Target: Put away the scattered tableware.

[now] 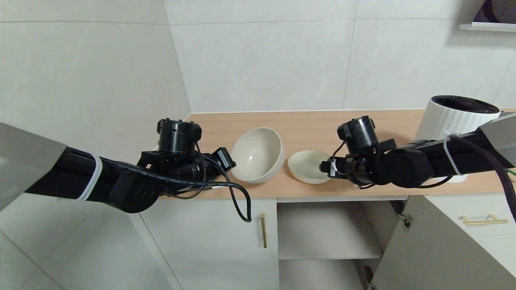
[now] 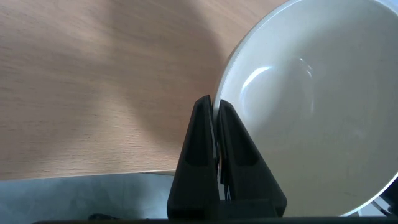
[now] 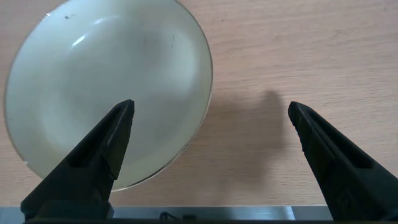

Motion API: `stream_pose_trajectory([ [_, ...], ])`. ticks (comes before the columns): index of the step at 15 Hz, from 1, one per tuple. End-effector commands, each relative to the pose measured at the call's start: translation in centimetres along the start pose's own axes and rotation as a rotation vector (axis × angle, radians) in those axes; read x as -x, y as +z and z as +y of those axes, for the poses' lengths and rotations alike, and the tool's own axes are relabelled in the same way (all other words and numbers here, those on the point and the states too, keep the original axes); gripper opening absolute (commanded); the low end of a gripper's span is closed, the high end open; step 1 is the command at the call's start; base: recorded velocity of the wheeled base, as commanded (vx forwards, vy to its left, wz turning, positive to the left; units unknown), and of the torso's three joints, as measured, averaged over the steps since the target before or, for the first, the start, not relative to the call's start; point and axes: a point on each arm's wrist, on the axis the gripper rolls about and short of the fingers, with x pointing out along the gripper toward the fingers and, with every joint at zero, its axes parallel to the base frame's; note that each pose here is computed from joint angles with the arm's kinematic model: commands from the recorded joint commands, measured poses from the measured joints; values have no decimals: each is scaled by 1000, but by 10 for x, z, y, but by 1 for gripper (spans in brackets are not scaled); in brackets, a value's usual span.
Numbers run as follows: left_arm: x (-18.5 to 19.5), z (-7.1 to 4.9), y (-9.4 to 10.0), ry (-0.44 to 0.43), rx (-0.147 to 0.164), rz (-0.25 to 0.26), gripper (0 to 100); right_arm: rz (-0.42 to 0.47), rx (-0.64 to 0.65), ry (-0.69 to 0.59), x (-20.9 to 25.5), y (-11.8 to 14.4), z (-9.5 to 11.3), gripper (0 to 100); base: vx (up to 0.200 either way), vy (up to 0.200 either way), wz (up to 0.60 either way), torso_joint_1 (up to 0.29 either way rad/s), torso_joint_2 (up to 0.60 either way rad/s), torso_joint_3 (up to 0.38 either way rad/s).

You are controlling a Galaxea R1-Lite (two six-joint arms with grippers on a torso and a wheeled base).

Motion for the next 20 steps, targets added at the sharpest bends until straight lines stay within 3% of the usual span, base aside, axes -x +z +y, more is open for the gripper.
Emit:
stream_pose_trajectory([
  [1,0,0,0,0,1,0,0,10,5,-4,-4,-3,0,100,0,0,0,0,0,0],
  [2,0,0,0,1,1,1,0,10,5,-4,-4,-3,1,100,0,0,0,0,0,0],
  [3,0,0,0,1,1,1,0,12,5,-4,-4,-4,1,0,0,0,0,0,0,0],
  [12,1,0,0,2,1,2,0,4,-1,1,0,-1,0,0,0,0,0,0,0,0],
  [17,26,3,-7,8,-5,13,0,6,-9,77,36,6,-11,0,0,0,0,0,0,0],
  [18,47,4,-9,3,-12,9,0,33,-5,185,61,9,-18,0,0,0,0,0,0,0],
  [20,67,4,-10,-6,-78,0,0,70,8,273,84,10,-25,0,0,0,0,0,0,0],
])
